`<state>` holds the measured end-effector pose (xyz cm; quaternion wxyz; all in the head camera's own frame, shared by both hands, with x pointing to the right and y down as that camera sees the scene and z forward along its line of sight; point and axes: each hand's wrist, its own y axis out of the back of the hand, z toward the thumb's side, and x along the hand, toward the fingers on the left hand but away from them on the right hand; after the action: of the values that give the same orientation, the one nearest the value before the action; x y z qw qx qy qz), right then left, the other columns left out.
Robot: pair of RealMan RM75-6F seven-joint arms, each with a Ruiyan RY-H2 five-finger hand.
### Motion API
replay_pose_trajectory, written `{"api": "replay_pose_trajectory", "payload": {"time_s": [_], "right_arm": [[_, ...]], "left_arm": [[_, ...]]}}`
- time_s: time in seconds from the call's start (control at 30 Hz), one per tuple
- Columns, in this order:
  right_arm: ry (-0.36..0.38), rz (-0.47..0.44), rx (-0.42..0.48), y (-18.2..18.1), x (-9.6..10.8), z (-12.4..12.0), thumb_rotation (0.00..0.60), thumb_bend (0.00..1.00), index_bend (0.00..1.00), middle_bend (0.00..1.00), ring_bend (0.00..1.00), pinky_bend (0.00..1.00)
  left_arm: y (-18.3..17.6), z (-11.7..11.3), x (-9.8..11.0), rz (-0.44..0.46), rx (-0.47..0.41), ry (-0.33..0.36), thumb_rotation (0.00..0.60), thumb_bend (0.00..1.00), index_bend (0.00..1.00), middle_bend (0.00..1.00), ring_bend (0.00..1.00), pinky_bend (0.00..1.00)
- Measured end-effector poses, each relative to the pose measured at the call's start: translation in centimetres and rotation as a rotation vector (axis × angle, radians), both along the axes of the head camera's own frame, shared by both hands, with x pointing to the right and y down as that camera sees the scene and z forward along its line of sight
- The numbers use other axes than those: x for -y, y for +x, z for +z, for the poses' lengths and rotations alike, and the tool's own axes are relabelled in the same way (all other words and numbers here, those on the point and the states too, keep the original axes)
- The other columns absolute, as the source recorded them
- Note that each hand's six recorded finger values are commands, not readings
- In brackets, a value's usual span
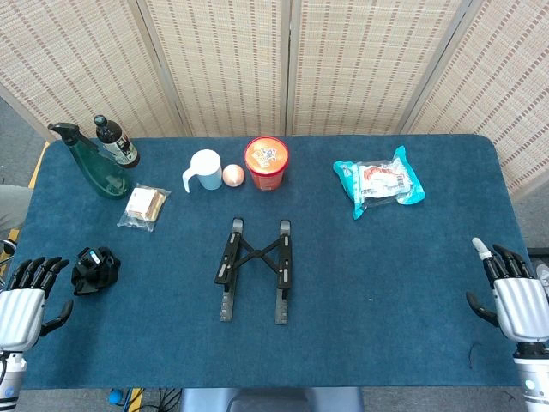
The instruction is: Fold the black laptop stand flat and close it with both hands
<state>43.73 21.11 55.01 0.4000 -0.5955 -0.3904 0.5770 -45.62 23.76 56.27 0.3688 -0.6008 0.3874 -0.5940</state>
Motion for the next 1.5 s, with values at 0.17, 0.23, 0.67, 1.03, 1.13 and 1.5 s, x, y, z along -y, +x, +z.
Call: {"api": "replay_pose_trajectory", "payload": {"time_s": [0.17, 0.23, 0.67, 1.03, 1.13, 1.5], "right_arm": [[0.005, -0.001, 0.009, -0.1, 0.0, -0.1, 0.6, 0.21, 0.04, 0.23, 0.13, 0.18], [0.006, -0.004, 0.023, -0.3, 0.1, -0.2, 0.6, 0.21, 0.04, 0.23, 0.13, 0.18], [-0.054, -0.104, 0.229, -4.6, 1.4, 0.1, 0.6, 0.21, 0.04, 0.23, 0.13, 0.18], [-0.191, -0.287, 0.386, -9.7, 1.4, 1.3, 0.6, 0.21, 0.04, 0.24, 0.13, 0.18], [-0.23, -0.335, 0.392, -10.5, 1.2, 1.9, 0.6, 0.21, 0.08, 0.27, 0.15, 0.19], [-0.391, -0.479, 0.429, -13.4, -0.2, 4.7, 0.6, 0.21, 0.14, 0.32, 0.18, 0.22]], "left_arm": [[0.1, -0.1, 0.2, 0.006, -0.001, 0.007, 0.6, 0.31, 0.15, 0.14, 0.09, 0.06], [0.1, -0.2, 0.2, 0.008, -0.002, 0.012, 0.6, 0.31, 0.15, 0.14, 0.09, 0.06], [0.3, -0.3, 0.3, 0.012, -0.006, 0.011, 0.6, 0.31, 0.15, 0.14, 0.09, 0.06], [0.8, -0.1, 0.7, 0.024, -0.012, 0.011, 0.6, 0.31, 0.15, 0.14, 0.09, 0.06], [0.9, -0.1, 0.8, 0.029, -0.012, 0.011, 0.6, 0.31, 0.15, 0.14, 0.09, 0.06], [1.6, 0.0, 1.1, 0.036, -0.012, 0.008, 0.6, 0.31, 0.15, 0.14, 0.09, 0.06]]}}
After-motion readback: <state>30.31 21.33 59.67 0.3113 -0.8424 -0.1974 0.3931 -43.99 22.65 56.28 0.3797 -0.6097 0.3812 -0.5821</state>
